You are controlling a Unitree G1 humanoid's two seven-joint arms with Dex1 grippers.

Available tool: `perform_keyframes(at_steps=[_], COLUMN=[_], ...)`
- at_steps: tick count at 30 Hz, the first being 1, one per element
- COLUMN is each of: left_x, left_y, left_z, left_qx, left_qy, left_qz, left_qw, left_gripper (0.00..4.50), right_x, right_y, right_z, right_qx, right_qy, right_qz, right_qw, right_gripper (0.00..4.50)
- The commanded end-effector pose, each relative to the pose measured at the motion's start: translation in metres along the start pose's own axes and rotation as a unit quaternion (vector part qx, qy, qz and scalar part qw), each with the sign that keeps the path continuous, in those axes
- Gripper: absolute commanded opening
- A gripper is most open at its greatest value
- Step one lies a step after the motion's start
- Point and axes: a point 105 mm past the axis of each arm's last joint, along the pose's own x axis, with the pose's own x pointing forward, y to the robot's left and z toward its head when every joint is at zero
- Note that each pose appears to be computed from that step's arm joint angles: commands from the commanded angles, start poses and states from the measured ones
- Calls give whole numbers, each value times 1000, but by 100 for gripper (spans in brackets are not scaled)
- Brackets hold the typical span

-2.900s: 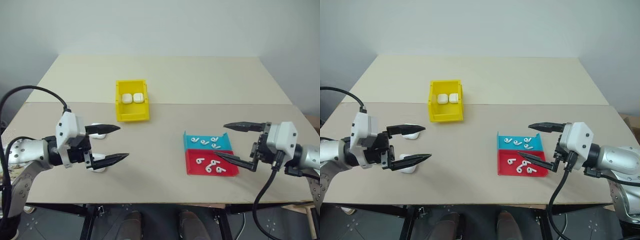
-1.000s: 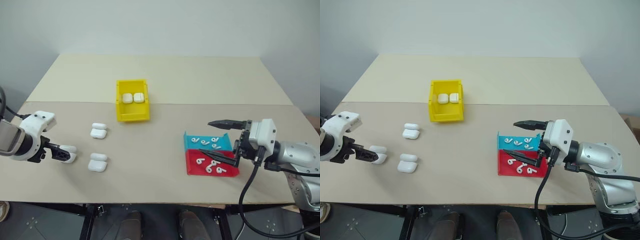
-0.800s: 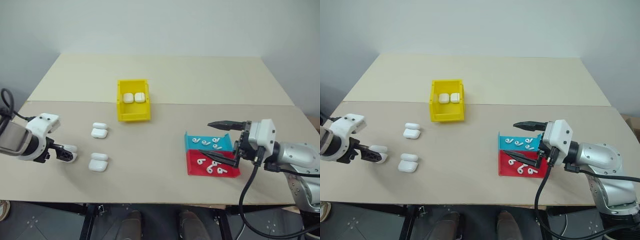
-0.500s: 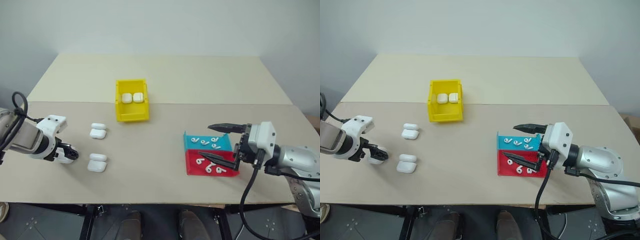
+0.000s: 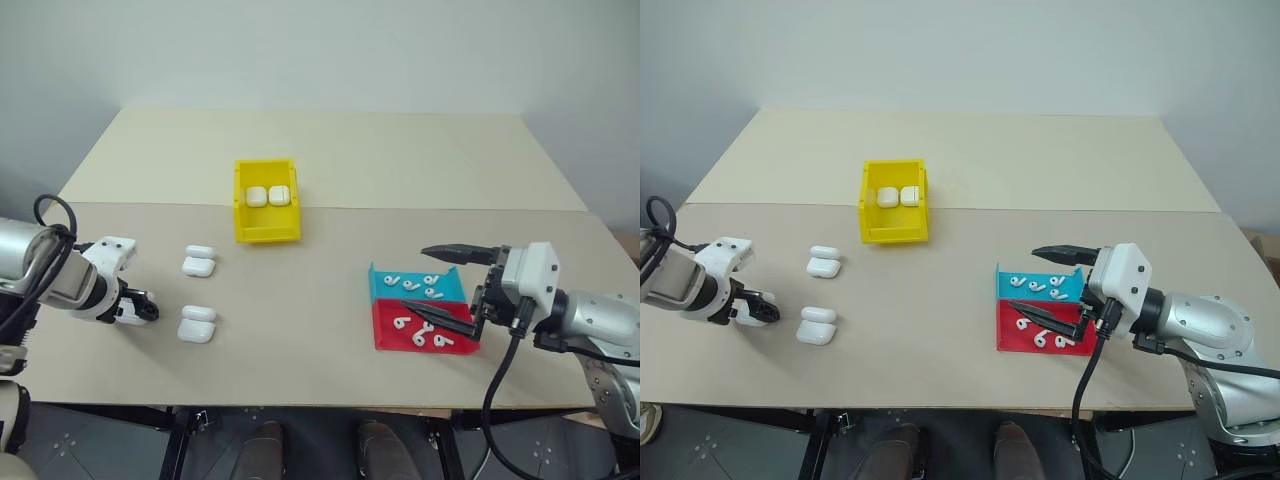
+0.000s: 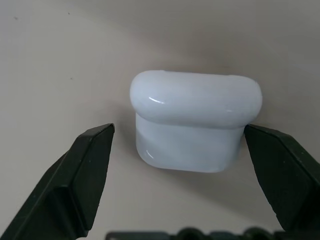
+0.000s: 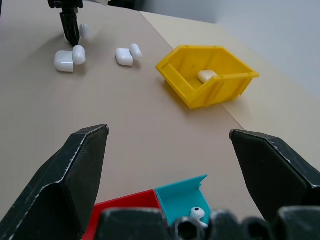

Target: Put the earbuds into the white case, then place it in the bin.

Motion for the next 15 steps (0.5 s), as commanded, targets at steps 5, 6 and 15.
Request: perform_keyframes(at_steps=[5, 6, 15], left_x=[5, 5, -8], left_y=[-3, -3, 17], left_z=[-8, -10, 0], left_qx=[13, 15, -19], left_qy=[9, 9, -41], left_qz=[-8, -10, 31], left_qw=[1000, 1000, 998], left_gripper=[386, 358, 278], right_x=[-3, -3, -1], right_y=[-2, -2, -3], right_z=[12, 12, 10], right_qx=[-24, -24, -28], right_qy=[-5, -5, -4], right_qz=[-1, -1, -5], right_qw=[1000, 1000, 1000], right_gripper=[450, 450, 450])
